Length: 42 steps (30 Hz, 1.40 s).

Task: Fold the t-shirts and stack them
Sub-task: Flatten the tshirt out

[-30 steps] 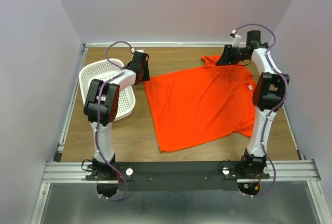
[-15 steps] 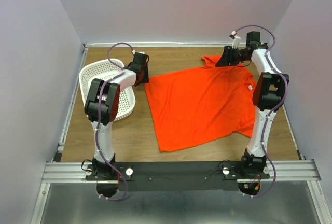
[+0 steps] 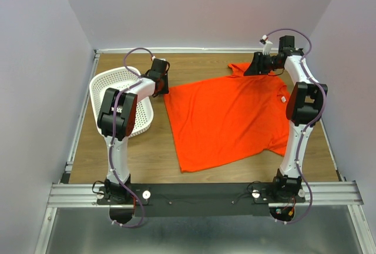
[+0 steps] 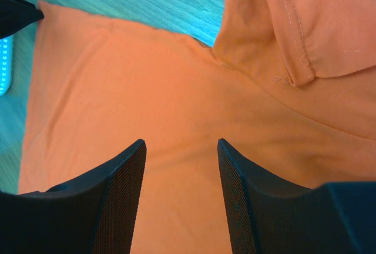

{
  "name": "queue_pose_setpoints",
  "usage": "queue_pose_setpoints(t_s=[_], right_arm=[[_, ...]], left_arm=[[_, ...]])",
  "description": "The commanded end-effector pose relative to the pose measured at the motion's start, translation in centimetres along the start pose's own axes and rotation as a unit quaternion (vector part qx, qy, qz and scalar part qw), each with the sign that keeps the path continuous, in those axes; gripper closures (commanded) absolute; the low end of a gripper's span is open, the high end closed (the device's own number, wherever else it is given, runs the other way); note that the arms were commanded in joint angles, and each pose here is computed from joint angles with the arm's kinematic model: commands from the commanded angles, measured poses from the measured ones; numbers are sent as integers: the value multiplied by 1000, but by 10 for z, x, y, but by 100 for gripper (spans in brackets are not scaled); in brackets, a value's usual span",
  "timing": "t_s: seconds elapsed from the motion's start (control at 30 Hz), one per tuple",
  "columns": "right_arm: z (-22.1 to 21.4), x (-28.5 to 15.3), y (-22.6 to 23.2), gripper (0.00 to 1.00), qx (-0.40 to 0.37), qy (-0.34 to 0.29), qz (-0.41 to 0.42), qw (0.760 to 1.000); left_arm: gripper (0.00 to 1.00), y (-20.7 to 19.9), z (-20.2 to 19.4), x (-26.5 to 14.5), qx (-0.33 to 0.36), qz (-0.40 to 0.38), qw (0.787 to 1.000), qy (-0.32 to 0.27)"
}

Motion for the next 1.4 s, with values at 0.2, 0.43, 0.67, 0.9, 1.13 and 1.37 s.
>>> queue_pose_setpoints(t_s=[0.2, 0.43, 0.67, 0.9, 1.13, 1.37], right_arm=[[11, -15, 24, 40, -22, -15, 20, 999], [10, -13, 28, 40, -22, -12, 28, 999], [10, 6, 22, 40, -7, -2, 11, 1000], [17, 32, -6, 42, 63, -4, -42, 997], [30, 40, -45, 46, 95, -39, -151, 983], [36, 40, -65, 53, 116, -64, -203, 970]], left_arm=[[67, -10, -18, 5, 18, -44, 998, 37], [88, -17, -11, 2, 16, -65, 998, 22], [100, -16, 0, -8, 6, -66, 998, -1], [100, -13, 7, -17, 3, -62, 998, -15], [100, -15, 7, -16, 3, -66, 998, -17], [100, -14, 9, -17, 4, -64, 998, -19]])
Point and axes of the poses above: each gripper's point midway between its finger pads, its own x axis out along the fingers, its own y axis along the line the jaws close on, z = x × y, the point moved 2 cm from there along -x, back along the fingers, and after that the axes turned 10 degrees about x, right-handed, at the moved point
